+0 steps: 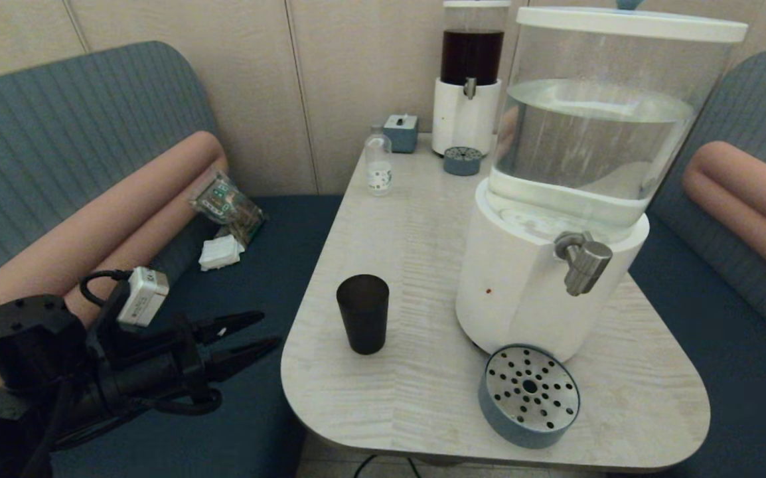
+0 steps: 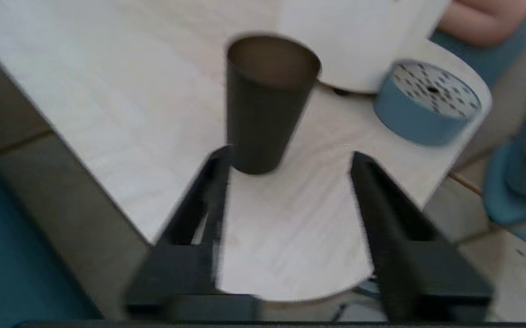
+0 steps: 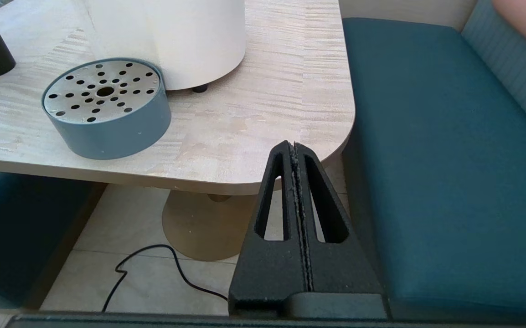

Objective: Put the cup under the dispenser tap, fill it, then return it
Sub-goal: Pick up the cup

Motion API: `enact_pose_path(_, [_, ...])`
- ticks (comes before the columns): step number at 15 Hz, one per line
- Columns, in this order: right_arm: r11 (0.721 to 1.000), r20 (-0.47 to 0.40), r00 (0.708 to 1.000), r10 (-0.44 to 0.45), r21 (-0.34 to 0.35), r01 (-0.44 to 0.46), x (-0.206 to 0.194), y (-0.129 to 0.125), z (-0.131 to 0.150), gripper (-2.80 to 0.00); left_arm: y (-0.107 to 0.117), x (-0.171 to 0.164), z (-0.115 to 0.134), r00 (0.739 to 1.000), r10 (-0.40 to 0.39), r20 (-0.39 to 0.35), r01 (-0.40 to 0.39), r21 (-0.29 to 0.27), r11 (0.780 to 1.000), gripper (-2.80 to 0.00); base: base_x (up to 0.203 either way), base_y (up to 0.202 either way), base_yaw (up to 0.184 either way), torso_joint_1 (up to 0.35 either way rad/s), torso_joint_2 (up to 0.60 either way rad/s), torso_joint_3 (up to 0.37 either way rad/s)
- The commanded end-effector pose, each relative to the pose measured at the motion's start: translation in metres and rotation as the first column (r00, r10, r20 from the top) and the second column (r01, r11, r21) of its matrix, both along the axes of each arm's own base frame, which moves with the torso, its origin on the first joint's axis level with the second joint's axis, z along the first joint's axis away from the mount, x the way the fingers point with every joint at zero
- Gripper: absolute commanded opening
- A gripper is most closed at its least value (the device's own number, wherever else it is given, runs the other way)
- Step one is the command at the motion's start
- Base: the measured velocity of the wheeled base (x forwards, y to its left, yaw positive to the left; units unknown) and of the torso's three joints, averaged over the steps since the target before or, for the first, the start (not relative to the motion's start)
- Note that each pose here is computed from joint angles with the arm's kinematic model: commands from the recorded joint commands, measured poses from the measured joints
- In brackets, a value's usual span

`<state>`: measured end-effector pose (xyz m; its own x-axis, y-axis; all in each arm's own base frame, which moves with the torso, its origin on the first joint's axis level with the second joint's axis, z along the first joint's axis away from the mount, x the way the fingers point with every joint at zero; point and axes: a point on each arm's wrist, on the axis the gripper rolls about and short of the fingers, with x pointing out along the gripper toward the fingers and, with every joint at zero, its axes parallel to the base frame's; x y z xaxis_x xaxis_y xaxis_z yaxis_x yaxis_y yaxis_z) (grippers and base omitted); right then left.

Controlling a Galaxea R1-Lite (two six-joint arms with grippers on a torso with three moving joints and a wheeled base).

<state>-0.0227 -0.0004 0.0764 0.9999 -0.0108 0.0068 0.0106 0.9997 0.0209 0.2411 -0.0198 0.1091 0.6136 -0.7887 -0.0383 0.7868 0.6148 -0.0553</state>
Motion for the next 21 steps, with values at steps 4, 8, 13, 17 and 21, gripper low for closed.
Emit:
enact_pose_path(4, [1.0, 0.0, 1.0, 0.0, 0.001, 0.0, 0.0, 0.0, 0.0, -2.8, -0.002, 0.027, -0.016, 0.998, -0.061, -0.025, 0.061, -0.003, 0.998, 0.0, 0.0, 0.0, 0.0, 0.0, 0.0, 0.0])
enact_pose_path(8, [1.0, -0.001, 1.0, 0.0, 0.001, 0.0, 0.0, 0.0, 0.0, -2.8, -0.003, 0.053, -0.043, 0.993, -0.083, -0.08, 0.082, -0.006, 0.997, 0.0, 0.0, 0.0, 0.0, 0.0, 0.0, 0.0])
enact_pose_path(13, [1.0, 0.001, 1.0, 0.0, 0.001, 0.0, 0.0, 0.0, 0.0, -2.8, -0.019, 0.082, -0.055, 0.988, -0.142, -0.056, 0.142, -0.006, 0.99, 0.0, 0.0, 0.0, 0.0, 0.0, 0.0, 0.0])
enact_pose_path(17, [1.0, 0.001, 1.0, 0.0, 0.001, 0.0, 0.0, 0.0, 0.0, -2.8, -0.033, 0.099, -0.056, 0.984, -0.18, -0.016, 0.18, -0.007, 0.984, 0.0, 0.0, 0.0, 0.0, 0.0, 0.0, 0.0])
enact_pose_path(21, [1.0, 0.001, 1.0, 0.0, 0.001, 0.0, 0.0, 0.0, 0.0, -2.8, -0.043, 0.109, -0.059, 0.979, -0.202, -0.001, 0.202, -0.008, 0.979, 0.0, 0.0, 0.0, 0.0, 0.0, 0.0, 0.0])
